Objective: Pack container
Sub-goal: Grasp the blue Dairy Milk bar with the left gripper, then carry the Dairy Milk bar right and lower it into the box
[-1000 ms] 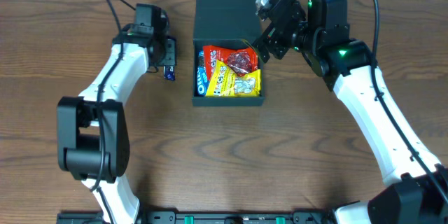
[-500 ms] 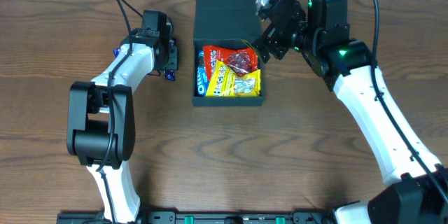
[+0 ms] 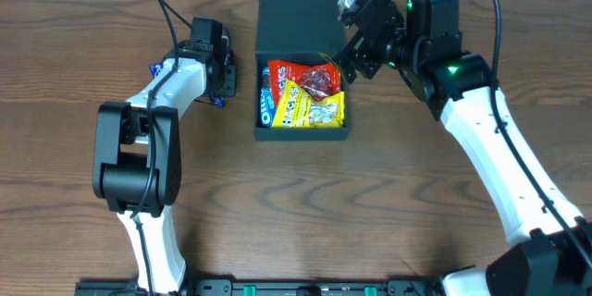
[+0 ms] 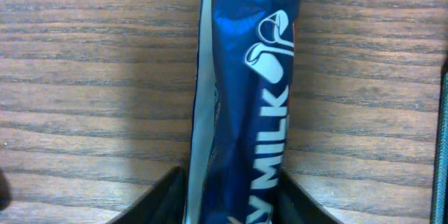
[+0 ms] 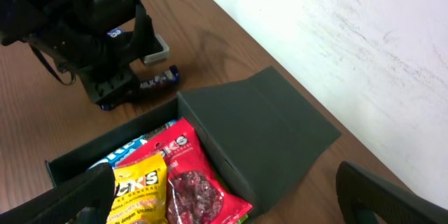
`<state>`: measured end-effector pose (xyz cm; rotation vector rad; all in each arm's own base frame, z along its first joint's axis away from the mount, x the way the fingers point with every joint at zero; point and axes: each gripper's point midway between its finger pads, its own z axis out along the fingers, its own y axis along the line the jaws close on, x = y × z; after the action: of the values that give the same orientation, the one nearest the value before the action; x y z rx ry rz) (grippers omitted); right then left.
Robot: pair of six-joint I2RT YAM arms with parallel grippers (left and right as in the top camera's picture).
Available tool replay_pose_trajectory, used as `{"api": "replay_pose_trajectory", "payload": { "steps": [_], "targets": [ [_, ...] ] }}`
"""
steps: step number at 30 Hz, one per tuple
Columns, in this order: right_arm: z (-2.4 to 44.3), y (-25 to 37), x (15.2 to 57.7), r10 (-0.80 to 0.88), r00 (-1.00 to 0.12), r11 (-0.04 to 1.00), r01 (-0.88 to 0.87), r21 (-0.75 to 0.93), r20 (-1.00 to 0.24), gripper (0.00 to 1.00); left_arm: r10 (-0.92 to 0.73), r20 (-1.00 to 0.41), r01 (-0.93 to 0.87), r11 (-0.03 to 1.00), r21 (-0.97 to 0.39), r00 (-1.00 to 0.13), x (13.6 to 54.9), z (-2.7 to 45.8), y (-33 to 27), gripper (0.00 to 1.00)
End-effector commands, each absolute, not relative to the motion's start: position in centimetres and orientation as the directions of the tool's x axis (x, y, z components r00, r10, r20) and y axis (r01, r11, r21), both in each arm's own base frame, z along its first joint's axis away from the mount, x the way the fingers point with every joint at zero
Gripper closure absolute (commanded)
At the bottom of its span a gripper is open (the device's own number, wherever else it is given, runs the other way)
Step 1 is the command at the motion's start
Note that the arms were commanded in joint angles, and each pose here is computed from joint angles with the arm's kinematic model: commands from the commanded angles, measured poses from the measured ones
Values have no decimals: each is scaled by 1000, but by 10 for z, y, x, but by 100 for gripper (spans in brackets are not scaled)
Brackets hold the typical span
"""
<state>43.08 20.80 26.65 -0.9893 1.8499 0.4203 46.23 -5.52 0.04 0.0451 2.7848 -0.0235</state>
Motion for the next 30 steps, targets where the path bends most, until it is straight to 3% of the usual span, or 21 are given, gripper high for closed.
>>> {"api": "replay_pose_trajectory", "payload": {
  "steps": [1, 10, 19, 30],
  "targets": [
    [278, 205, 429, -430, -201, 618, -776, -125, -880, 1, 40, -336, 38, 999, 12, -941, 463, -5, -51, 73],
    [294, 201, 413, -428, -195, 618, -775, -128, -882, 1, 38, -300, 35, 999, 14, -953, 454, -6, -50, 83],
    [288, 177, 341, -456, -402, 644, -765, 17, -794, 1, 38, -317, 36, 999, 12, -948, 454, 10, -50, 85],
    [297, 152, 252, -484, -504, 646, -758, 97, -716, 1, 33, -400, 36, 999, 0, -916, 462, 50, -52, 85]
  ]
}}
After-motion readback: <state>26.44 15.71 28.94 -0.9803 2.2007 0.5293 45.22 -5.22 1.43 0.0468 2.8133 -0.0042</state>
